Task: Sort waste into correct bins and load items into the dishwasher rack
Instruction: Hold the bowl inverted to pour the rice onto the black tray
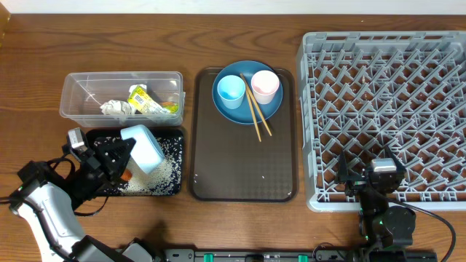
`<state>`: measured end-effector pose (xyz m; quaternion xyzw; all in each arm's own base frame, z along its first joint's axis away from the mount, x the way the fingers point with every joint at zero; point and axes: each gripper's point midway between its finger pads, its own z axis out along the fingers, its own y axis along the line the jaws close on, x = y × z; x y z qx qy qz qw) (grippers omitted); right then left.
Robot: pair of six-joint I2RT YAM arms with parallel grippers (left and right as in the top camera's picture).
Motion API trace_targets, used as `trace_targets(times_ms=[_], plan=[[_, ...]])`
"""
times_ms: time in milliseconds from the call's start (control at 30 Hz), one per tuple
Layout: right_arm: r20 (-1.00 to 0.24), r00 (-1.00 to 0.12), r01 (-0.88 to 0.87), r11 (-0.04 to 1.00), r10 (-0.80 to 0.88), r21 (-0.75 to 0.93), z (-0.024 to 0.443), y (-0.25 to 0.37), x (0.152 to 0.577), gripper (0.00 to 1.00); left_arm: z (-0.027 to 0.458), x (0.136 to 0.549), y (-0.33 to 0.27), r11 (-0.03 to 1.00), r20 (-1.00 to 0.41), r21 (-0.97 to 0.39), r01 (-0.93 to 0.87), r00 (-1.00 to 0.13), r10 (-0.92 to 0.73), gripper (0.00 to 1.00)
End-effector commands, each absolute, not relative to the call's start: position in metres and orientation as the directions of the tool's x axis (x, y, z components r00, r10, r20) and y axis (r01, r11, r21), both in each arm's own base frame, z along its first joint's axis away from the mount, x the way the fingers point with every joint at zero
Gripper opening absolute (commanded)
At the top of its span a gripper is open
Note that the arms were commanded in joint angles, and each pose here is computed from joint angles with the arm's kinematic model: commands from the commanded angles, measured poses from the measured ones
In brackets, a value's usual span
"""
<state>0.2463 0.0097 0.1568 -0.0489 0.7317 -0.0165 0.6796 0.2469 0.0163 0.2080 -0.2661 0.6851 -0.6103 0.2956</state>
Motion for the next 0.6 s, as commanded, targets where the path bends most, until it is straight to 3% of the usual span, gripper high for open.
trace_targets(times_ms=[0, 567], plan=[[-0.992, -0.077, -0.041, 0.994, -0.104, -0.101, 0.1552, 0.0076, 0.2463, 0.99, 0.2115, 0.2467, 0.0169, 0.099, -0.087, -0.995, 0.020, -0.676, -0.731, 0.06], [-0.992, -0.077, -0.041, 0.994, -0.104, -0.101, 0.1553, 0.0076, 0.2463, 0.99, 0.2117, 0.2458, 0.0159, 0.089, -0.073, -0.996, 0.011, -0.677, -0.732, 0.06]])
